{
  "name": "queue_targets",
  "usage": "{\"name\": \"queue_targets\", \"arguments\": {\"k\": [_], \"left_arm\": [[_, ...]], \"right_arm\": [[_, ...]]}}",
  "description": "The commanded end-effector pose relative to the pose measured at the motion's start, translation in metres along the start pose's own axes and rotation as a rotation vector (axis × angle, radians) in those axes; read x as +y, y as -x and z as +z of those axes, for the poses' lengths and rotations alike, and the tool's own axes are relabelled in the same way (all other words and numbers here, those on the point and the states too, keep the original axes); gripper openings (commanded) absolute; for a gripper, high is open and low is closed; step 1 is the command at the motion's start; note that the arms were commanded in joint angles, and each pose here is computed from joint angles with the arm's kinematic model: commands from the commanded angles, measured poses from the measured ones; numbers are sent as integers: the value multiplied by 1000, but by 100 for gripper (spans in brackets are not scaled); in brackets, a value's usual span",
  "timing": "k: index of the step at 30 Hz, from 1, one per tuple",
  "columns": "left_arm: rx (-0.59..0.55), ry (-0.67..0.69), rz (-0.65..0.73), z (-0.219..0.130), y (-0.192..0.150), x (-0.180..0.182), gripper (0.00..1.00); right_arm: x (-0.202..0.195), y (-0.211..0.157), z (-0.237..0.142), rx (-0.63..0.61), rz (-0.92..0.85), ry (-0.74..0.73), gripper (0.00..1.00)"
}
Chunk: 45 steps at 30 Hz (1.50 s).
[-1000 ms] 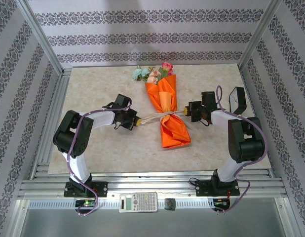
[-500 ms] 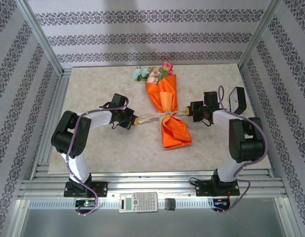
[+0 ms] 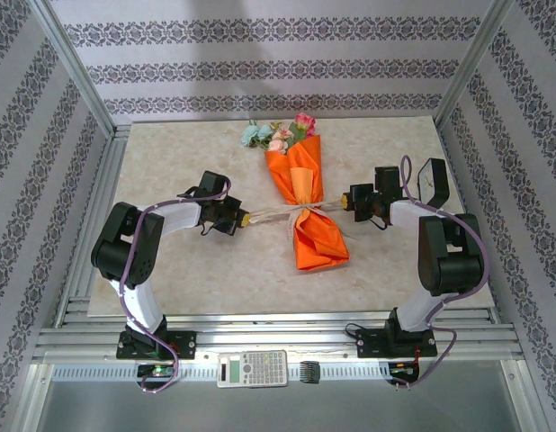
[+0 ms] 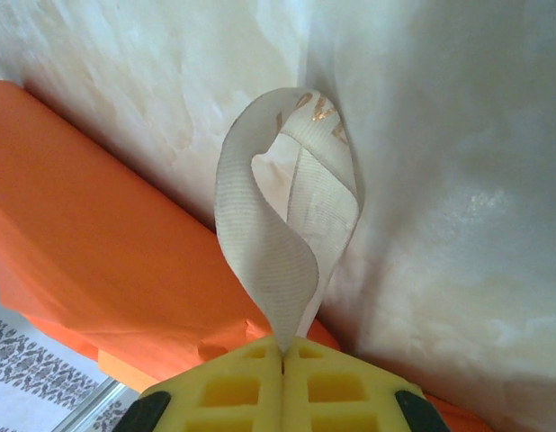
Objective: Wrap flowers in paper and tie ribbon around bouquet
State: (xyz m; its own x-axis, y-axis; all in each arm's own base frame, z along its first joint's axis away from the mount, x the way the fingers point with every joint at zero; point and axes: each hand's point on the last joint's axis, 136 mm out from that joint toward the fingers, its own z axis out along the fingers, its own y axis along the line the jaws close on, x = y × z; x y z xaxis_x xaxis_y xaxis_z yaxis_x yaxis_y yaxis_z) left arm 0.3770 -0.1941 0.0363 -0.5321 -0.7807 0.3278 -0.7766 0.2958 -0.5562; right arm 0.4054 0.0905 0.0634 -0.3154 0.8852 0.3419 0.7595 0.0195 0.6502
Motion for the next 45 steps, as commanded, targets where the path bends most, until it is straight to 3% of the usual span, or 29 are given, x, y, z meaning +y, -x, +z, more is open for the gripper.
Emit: {"name": "queue_targets", "arguments": {"k": [1, 17, 28, 29, 30, 31, 33, 34, 35, 37, 38, 39, 43, 45], "left_arm": [[-64, 35, -39, -11, 19, 16, 0], [-80, 20, -80, -22, 34, 24, 0], [-86, 19, -36, -30, 34, 12, 0], [-91, 23, -19, -33, 34, 9, 4], [-102, 33, -2, -37, 34, 6, 15], [-119, 50, 15, -44, 34, 6, 29], [-148, 63, 64, -57, 34, -2, 43], [-162, 64, 87, -64, 34, -6, 55], [-174, 61, 104, -70, 33, -9, 96], [-205, 41, 131, -84, 31, -16, 100], [-217, 30, 147, -90, 30, -20, 100], [-233, 8, 178, -98, 29, -26, 100], [-334, -83, 438, -140, 23, -57, 100], [-432, -54, 534, -166, 26, -53, 100]], "right_arm": [[6, 32, -7, -123, 10, 17, 0], [3, 47, -10, -157, 18, 11, 0], [-2, 21, -9, -117, -1, -13, 0], [-3, 17, -11, -111, -12, -17, 12], [-4, 11, -15, -110, -34, -29, 32], [-5, 7, -20, -115, -63, -47, 42], [-4, -2, -34, -130, -141, -77, 51], [-3, -5, -44, -146, -190, -95, 54], [-2, -8, -53, -162, -229, -113, 57], [1, -9, -77, -209, -317, -140, 63], [5, -9, -87, -230, -358, -143, 77], [12, -8, -98, -257, -421, -134, 98], [38, -6, -146, -394, -752, -89, 98], [37, -2, -169, -481, -878, -116, 98]]}}
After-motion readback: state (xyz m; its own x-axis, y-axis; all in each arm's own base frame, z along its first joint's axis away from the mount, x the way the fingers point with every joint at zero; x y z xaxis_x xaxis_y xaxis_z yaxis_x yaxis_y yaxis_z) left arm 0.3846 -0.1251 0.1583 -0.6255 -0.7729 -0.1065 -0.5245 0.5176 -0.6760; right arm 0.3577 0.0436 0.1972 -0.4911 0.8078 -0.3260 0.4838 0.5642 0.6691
